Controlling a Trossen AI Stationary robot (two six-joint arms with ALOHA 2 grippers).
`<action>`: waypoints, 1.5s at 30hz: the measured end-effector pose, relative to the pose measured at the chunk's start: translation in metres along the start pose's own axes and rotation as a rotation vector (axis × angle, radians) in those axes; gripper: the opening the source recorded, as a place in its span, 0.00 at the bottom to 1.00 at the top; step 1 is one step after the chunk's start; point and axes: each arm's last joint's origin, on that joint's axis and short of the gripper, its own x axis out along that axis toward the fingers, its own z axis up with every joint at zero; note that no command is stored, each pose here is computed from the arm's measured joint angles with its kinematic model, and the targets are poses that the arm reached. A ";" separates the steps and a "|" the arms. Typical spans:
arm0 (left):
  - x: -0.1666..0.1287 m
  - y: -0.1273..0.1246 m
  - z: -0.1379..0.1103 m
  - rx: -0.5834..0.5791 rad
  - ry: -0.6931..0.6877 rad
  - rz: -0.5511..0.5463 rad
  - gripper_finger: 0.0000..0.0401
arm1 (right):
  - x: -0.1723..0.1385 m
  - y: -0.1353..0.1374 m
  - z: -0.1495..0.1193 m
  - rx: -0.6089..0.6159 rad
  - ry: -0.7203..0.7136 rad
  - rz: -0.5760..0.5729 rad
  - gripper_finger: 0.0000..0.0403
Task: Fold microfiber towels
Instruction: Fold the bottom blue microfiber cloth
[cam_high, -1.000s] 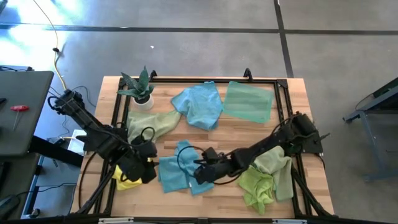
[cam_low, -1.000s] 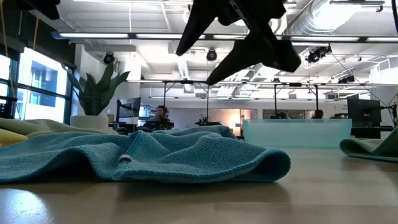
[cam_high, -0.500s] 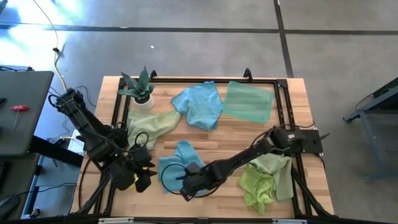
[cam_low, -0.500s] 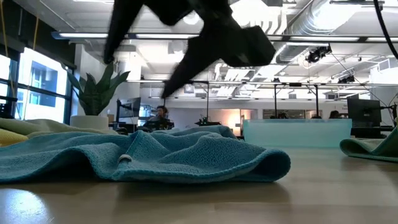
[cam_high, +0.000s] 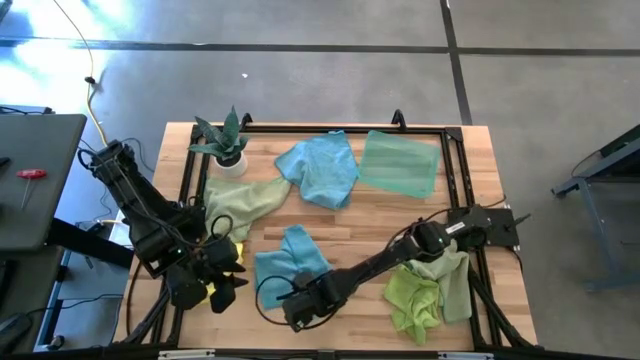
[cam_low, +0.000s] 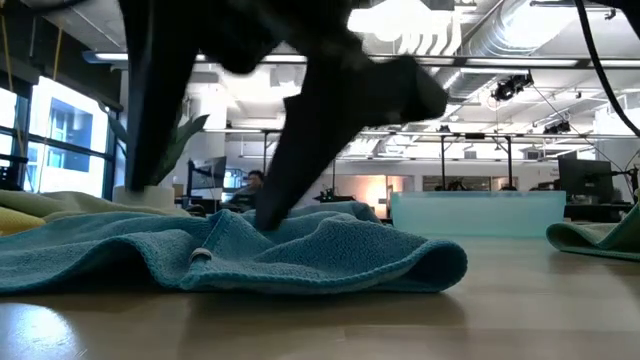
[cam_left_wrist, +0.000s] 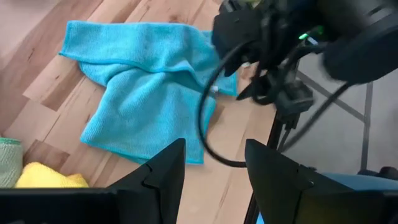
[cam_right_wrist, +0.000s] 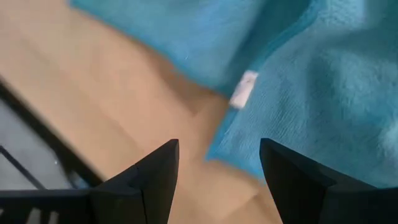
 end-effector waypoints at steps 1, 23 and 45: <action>0.000 0.000 0.000 -0.001 -0.004 0.000 0.39 | 0.003 -0.002 0.000 0.006 0.001 -0.012 0.54; -0.003 0.001 0.002 -0.040 -0.031 -0.002 0.39 | 0.025 -0.032 -0.002 -0.219 -0.027 -0.335 0.54; -0.006 0.000 -0.003 -0.019 -0.045 -0.012 0.39 | 0.023 -0.034 -0.001 -0.271 0.098 -0.314 0.24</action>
